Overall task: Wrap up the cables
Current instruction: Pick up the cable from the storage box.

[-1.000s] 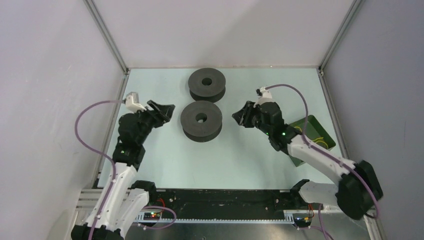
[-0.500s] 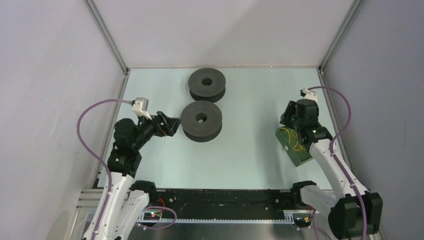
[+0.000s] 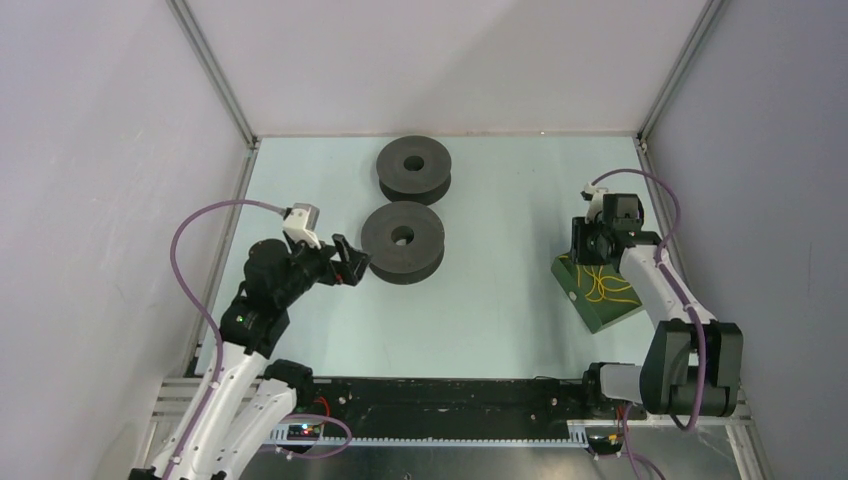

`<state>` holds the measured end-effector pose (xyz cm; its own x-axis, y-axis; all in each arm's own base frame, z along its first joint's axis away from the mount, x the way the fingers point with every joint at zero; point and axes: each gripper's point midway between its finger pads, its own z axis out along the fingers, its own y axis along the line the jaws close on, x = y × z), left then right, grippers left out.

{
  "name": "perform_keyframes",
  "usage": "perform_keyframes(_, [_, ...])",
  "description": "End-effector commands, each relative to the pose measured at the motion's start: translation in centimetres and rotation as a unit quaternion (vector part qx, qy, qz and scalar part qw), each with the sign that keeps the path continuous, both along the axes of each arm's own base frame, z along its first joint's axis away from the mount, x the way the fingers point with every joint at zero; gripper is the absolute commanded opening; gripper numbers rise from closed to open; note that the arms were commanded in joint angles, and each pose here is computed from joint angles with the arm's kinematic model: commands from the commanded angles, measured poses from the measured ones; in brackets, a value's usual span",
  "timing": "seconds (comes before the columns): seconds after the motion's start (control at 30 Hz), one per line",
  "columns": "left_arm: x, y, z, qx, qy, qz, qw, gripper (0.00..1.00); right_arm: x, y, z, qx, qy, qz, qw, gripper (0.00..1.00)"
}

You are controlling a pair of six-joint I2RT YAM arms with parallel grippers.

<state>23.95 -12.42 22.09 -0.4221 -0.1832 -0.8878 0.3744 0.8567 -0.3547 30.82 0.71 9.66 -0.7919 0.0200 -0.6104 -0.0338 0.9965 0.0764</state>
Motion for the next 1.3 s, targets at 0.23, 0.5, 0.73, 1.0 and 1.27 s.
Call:
perform_keyframes(0.23, [0.3, 1.6, 2.3, 0.025, -0.043, 0.034, 0.998, 1.0, 1.6, 0.5, -1.2, 0.002, 0.004, 0.084, 0.996, 0.39])
perform_keyframes(0.5, [0.7, 2.8, 1.9, 0.035, -0.036, 0.067, 0.996, 1.0, 1.8, -1.3, 0.5, -0.061, -0.002, 0.044, 0.997, 0.02])
perform_keyframes(0.73, [1.0, 3.9, 1.5, 0.038, -0.028, 0.1, 0.994, 1.0, 2.3, -4.0, 15.6, -0.206, -0.148, -0.065, 0.965, 0.0])
perform_keyframes(1.0, [1.1, 4.2, 1.9, 0.019, -0.025, 0.116, 0.993, 0.99, 1.6, -1.2, 36.7, -0.158, -0.435, -0.048, 0.885, 0.0])
perform_keyframes(1.27, [0.3, 2.7, 2.9, 0.008, -0.041, 0.063, 0.997, 0.94, -0.4, 4.5, 46.6, -0.038, -0.544, 0.065, 0.836, 0.0])
